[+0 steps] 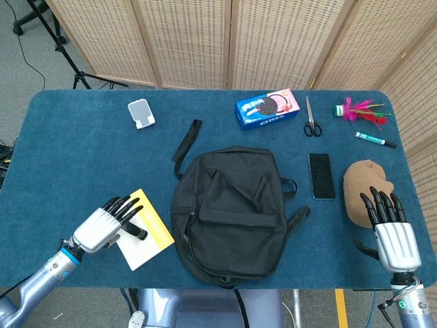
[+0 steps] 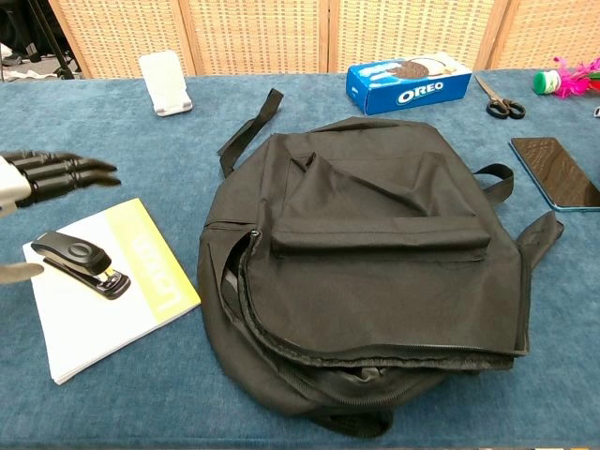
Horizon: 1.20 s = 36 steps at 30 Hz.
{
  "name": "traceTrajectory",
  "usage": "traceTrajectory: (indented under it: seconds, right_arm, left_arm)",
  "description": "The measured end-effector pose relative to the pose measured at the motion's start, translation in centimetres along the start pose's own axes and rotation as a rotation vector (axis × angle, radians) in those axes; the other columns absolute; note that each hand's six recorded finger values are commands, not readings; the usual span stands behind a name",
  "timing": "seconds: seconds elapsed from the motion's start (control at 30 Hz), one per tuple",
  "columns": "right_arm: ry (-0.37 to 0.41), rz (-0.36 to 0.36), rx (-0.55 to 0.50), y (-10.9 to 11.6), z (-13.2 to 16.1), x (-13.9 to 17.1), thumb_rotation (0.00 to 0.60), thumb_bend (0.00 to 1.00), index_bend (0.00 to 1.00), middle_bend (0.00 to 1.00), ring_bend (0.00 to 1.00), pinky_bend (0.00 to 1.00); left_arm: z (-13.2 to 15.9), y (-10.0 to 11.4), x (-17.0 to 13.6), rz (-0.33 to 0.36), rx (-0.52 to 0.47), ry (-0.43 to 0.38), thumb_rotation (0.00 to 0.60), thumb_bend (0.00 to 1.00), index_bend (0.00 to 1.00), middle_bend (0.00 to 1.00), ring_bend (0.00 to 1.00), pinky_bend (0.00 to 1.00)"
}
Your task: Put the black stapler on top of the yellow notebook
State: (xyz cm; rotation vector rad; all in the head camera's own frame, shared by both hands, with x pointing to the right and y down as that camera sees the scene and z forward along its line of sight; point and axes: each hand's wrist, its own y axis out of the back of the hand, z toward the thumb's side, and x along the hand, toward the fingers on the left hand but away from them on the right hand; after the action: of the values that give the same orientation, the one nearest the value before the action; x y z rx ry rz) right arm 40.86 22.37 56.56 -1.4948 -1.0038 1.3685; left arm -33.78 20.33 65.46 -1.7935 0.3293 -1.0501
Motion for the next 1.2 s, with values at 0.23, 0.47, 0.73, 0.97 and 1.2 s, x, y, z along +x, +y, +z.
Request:
traceTrajectory:
  seconds: [0.23,0.47,0.73,0.97,1.2]
  right_arm:
    - [0.005,0.002,-0.005,0.0,0.0,0.0,0.6,0.09,0.0,0.0,0.0,0.0]
    - [0.014,0.008,-0.005,-0.2,0.2,-0.1,0.6,0.09,0.0,0.0,0.0,0.0]
    - [0.017,0.011,-0.014,-0.1,0.1,-0.2,0.6,0.09,0.0,0.0,0.0,0.0]
    - [0.02,0.015,-0.019,-0.2,0.0,-0.3,0.6,0.09,0.0,0.0,0.0,0.0]
    - [0.032,0.02,-0.014,-0.3,0.3,-0.2,0.6,0.09,0.0,0.0,0.0,0.0]
  left_arm:
    - [-1.2,2.8,-0.1,0.088,-0.046,0.053,0.6,0.22,0.0,0.0,0.0,0.06]
    - [-2.8,5.6,-1.6,0.145,-0.021,0.151,0.6,0.22,0.0,0.0,0.0,0.0]
    - [-3.0,6.8,-5.2,0.126,-0.066,0.313,0.6,0.25,0.0,0.0,0.0,0.0]
    - [-3.8,6.1,-7.9,0.162,-0.178,0.425,0.6,0.28,0.0,0.0,0.0,0.0]
    - [-4.5,3.5,-9.1,0.146,-0.231,0.518,0.6,0.29,0.0,0.0,0.0,0.0]
